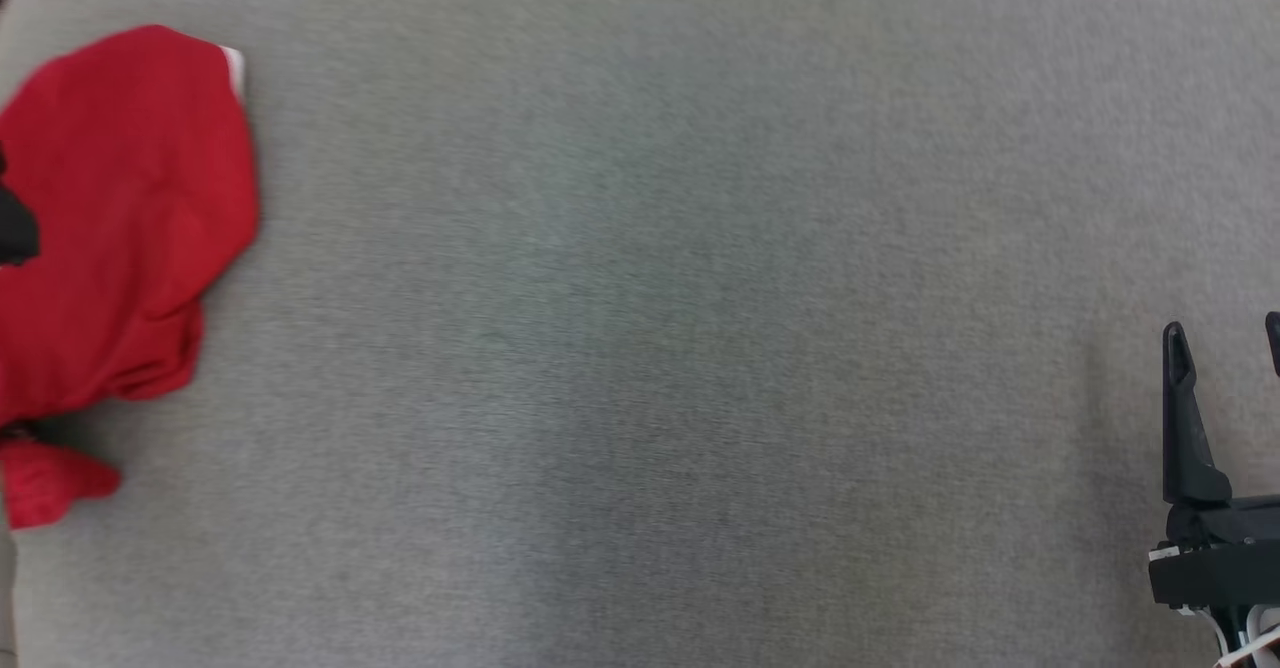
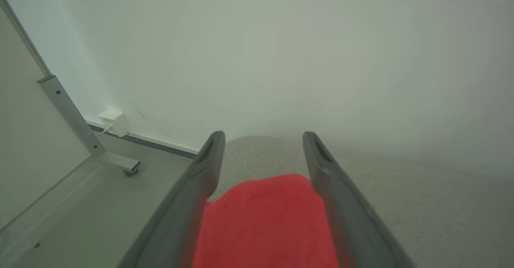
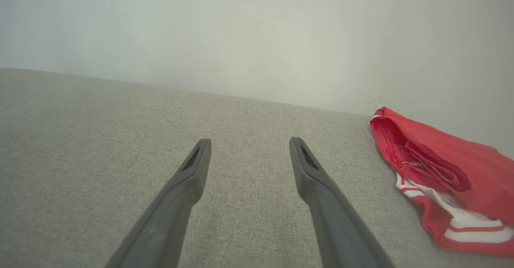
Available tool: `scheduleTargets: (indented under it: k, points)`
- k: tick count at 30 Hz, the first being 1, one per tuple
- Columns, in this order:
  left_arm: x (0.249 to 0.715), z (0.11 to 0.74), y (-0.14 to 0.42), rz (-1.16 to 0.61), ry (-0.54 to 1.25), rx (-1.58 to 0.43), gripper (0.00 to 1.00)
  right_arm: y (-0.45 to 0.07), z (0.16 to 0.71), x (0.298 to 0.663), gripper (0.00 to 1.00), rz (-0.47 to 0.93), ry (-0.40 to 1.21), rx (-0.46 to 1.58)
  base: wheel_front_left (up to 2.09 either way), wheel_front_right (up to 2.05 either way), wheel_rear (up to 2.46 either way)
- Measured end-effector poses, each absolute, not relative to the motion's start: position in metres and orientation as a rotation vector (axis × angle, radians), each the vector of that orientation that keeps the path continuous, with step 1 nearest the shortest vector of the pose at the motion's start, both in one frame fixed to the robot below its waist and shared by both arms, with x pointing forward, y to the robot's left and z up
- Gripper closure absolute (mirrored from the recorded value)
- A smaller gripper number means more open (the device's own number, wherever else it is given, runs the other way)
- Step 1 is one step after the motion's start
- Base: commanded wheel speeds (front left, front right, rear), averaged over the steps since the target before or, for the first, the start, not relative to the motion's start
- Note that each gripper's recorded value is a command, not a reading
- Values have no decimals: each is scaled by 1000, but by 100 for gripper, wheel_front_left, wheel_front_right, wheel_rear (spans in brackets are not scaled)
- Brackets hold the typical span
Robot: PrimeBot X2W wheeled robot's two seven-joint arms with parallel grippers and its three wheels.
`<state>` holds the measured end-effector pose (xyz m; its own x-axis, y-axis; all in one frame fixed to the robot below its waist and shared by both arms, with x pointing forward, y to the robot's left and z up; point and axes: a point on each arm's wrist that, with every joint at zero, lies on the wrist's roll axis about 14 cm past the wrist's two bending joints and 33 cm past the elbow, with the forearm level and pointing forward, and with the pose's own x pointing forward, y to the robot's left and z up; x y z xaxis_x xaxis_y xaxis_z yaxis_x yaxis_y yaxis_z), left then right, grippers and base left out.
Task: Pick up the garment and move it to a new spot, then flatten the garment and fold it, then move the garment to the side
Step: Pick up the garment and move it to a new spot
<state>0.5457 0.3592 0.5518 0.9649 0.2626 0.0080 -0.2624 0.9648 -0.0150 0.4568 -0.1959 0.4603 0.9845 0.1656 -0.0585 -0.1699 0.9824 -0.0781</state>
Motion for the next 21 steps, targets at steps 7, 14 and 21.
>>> scheduleTargets:
  k: [7, 14, 21]
  points:
    - [555, 453, 354, 275, 342, -100, 0, -211, 443, 453, 0, 131, 105, -97, 0, 0, 0]
    - [534, 390, 336, 262, 613, -206, 0, -214, 441, 453, 0, 123, 111, -102, 0, 0, 0]
    - [520, 374, 337, 277, 675, -268, 0, -215, 441, 453, 0, 120, 114, -102, 0, 0, 0]
